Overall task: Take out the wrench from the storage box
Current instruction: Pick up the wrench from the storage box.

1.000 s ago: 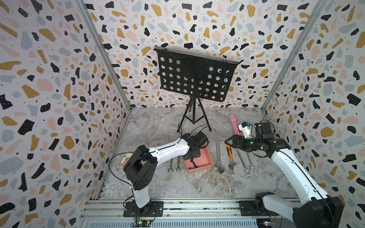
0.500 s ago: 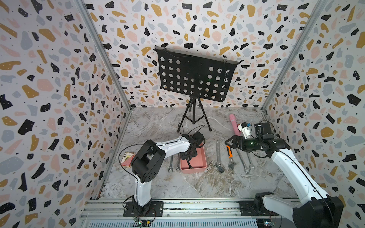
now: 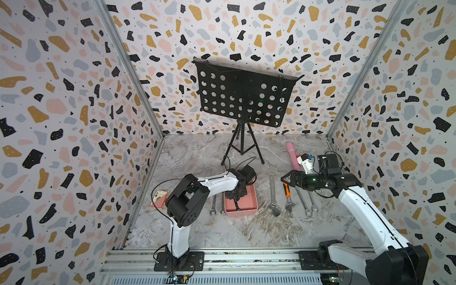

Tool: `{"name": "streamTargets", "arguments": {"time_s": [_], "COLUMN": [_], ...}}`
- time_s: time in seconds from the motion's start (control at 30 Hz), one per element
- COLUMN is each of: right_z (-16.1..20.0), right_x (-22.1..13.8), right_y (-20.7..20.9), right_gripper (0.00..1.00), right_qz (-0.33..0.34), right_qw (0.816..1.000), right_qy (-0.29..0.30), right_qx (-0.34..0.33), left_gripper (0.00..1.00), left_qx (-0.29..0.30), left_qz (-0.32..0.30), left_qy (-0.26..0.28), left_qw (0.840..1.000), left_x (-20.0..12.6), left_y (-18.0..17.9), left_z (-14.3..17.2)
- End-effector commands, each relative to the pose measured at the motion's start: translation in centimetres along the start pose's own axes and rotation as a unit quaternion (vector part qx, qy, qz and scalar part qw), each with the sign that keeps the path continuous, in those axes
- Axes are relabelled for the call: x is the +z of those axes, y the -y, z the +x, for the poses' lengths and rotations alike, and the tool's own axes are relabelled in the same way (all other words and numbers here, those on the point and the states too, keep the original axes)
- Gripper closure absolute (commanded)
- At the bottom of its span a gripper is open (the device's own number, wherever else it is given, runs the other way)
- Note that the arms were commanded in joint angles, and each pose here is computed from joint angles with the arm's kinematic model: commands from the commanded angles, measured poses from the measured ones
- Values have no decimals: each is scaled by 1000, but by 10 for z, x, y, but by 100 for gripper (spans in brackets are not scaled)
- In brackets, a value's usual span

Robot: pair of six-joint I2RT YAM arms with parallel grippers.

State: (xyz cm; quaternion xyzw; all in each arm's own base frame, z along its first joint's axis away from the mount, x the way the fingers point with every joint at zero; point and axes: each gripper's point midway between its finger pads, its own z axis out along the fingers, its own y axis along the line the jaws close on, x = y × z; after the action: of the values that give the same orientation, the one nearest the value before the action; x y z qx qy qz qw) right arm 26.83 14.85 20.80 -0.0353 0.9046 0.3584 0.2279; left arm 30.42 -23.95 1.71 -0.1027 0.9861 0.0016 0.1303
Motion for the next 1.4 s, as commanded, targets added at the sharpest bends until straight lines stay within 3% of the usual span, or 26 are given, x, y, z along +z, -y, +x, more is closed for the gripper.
{"name": "streamTargets", "arguments": {"time_s": [0.0, 0.23, 0.4, 0.57, 0.7, 1.03, 1.37], "right_z": [2, 1, 0, -2, -3, -7, -9], "right_x": [-3, -3, -3, -5, -4, -7, -9], "right_y": [4, 4, 5, 7, 7, 7, 8], "right_gripper": [0, 0, 0, 0, 0, 0, 0], "right_qz": [8, 7, 7, 7, 7, 11, 14], "right_qw": [1000, 1000, 1000, 1000, 1000, 1000, 1000], "right_qy": [2, 1, 3, 6, 6, 13, 17], "right_qx": [-1, 4, 4, 7, 11, 13, 15], "left_gripper": [70, 77, 80, 95, 99, 100, 100], "left_qx": [27, 70, 78, 87, 85, 103, 111], "left_qz": [-22, -7, -21, -30, -22, 20, 32], "left_qy": [-65, -55, -100, -105, -86, -22, -1], "left_qw": [997, 996, 992, 990, 992, 994, 993], "left_x": [35, 24, 41, 43, 29, -22, -46], "left_y": [-14, 3, -7, -12, -4, 21, 26], "left_z": [36, 27, 49, 53, 39, 5, -5]}}
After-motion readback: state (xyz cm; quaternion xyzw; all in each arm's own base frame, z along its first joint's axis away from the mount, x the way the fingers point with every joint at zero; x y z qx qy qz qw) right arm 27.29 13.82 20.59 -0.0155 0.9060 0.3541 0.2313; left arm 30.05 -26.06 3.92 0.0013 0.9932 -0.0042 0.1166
